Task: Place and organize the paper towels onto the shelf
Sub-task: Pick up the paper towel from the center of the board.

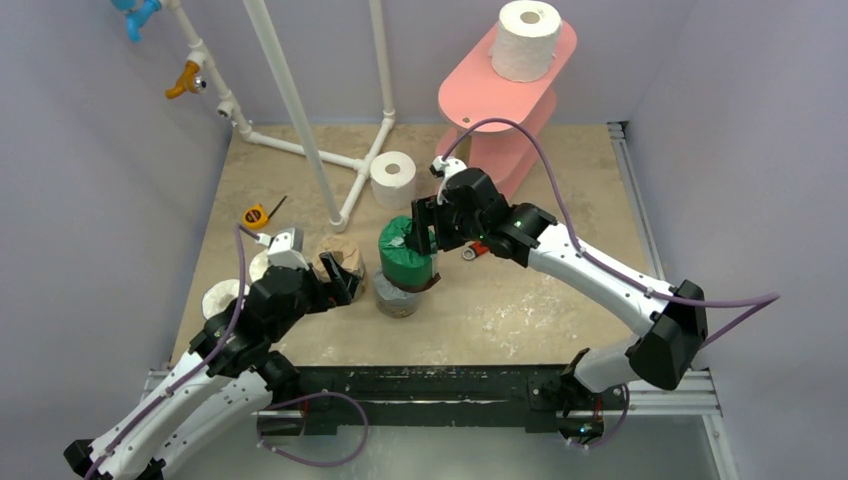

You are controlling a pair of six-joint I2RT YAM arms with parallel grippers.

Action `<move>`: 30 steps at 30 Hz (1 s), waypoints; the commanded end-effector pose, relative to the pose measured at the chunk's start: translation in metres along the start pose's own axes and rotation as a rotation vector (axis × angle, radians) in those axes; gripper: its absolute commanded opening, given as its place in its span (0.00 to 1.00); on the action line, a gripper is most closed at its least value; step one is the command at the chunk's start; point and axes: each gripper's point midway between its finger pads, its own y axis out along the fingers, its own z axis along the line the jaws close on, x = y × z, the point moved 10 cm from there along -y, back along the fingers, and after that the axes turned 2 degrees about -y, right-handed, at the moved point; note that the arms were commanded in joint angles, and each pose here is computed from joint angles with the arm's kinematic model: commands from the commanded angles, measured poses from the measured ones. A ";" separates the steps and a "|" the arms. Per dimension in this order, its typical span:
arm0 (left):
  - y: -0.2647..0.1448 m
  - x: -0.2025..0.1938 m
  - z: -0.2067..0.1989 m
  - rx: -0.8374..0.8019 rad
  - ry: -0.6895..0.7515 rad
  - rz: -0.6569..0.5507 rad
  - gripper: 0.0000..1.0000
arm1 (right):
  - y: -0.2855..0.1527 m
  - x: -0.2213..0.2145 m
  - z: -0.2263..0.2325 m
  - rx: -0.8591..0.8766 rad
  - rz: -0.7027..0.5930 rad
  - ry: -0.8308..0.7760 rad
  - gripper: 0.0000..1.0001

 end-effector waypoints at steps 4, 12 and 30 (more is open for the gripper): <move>0.002 -0.001 0.000 -0.012 -0.005 -0.019 0.93 | 0.012 -0.004 0.002 -0.018 0.019 -0.030 0.65; 0.001 -0.001 0.002 -0.005 -0.002 -0.022 0.93 | 0.013 -0.002 0.003 -0.038 0.010 -0.036 0.51; -0.002 0.001 0.002 -0.009 -0.004 -0.031 0.93 | -0.044 0.015 0.004 -0.090 -0.102 -0.028 0.36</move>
